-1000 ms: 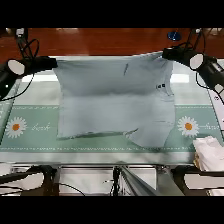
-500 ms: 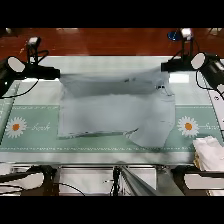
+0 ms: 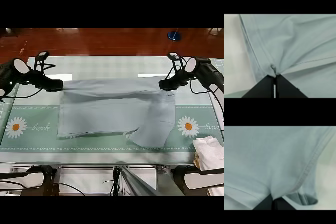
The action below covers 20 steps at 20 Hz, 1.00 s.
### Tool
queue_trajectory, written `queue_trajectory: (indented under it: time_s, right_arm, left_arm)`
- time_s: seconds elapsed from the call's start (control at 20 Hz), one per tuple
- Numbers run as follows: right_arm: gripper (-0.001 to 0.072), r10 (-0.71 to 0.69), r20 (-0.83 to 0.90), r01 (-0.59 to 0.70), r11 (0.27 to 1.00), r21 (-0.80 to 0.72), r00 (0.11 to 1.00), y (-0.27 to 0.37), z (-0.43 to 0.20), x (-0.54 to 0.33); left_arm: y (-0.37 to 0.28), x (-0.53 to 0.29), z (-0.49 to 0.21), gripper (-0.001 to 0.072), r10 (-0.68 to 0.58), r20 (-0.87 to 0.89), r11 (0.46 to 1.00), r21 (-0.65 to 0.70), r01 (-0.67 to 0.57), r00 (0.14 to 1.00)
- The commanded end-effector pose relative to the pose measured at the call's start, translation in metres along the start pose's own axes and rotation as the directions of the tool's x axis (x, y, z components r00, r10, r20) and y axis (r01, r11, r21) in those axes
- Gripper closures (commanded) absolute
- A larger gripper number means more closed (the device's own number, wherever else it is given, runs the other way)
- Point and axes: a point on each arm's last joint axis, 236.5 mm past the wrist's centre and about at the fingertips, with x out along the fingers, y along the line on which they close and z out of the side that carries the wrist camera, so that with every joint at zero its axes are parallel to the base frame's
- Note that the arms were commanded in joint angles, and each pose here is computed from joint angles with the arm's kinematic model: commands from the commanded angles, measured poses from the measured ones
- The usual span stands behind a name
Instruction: Fold the shirts.
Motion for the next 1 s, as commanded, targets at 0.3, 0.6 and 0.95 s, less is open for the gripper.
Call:
queue_trajectory:
  time_s: [0.3,0.6,0.95]
  right_arm:
    - [0.0309,-0.323,-0.127,0.315,0.946,-0.078,0.938,-0.080,-0.031,-0.068]
    - [0.0306,0.162,-0.301,-0.055,0.940,0.336,0.940,-0.071,-0.132,-0.082]
    - [0.0163,0.587,-0.056,-0.497,0.729,0.470,0.808,-0.001,-0.182,-0.070]
  left_arm:
    - [0.031,-0.053,-0.040,0.0242,0.030,-0.203,0.996,-0.073,-0.045,0.979]
    - [0.033,-0.080,-0.117,0.0239,-0.211,-0.098,0.944,-0.279,0.177,0.973]
    - [-0.014,-0.047,-0.205,0.0237,-0.481,0.014,0.787,-0.433,0.439,0.877]
